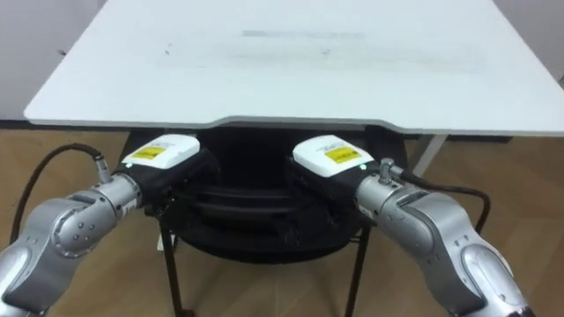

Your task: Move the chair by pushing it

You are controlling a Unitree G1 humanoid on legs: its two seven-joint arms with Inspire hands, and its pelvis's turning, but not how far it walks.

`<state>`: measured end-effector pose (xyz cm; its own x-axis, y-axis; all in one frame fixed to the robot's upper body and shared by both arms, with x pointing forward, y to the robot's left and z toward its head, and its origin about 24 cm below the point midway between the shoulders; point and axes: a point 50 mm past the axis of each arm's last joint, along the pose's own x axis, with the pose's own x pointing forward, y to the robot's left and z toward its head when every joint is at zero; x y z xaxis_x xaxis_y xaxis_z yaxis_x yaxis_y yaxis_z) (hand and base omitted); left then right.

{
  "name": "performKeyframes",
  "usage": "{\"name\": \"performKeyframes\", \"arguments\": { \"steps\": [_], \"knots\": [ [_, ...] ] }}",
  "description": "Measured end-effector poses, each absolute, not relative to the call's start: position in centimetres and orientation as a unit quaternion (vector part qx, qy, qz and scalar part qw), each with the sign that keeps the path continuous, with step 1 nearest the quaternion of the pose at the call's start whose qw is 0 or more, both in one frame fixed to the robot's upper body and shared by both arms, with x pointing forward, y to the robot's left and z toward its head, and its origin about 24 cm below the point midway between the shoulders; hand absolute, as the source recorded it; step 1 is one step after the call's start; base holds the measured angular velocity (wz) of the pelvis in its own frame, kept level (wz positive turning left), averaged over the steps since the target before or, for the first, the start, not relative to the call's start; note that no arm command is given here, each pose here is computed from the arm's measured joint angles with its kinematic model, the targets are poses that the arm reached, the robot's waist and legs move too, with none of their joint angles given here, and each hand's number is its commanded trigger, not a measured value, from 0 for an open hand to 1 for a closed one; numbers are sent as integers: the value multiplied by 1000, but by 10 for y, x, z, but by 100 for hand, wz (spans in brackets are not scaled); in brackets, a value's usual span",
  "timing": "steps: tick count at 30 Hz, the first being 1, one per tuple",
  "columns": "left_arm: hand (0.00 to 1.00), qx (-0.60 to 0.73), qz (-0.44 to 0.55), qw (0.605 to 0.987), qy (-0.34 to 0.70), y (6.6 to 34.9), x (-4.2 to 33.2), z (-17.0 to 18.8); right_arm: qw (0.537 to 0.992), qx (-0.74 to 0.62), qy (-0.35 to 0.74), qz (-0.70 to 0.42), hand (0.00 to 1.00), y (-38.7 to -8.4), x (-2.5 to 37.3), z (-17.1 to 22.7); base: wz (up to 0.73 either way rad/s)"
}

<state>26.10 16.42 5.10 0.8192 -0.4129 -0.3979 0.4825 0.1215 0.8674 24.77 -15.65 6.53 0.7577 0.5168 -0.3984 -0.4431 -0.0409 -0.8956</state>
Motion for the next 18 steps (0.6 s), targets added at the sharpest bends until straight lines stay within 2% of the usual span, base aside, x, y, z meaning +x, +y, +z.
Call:
{"name": "performKeyframes", "arguments": {
  "steps": [5,14,18],
  "knots": [
    [100,597,-291,747,35,168,262,54,693,-635,-33,339,100,-158,248,70,-30],
    [100,599,-268,753,45,175,265,57,696,-647,-48,308,100,-158,250,71,-74],
    [100,598,-255,758,44,178,265,58,702,-650,-43,288,100,-163,252,72,-28]
  ]
}}
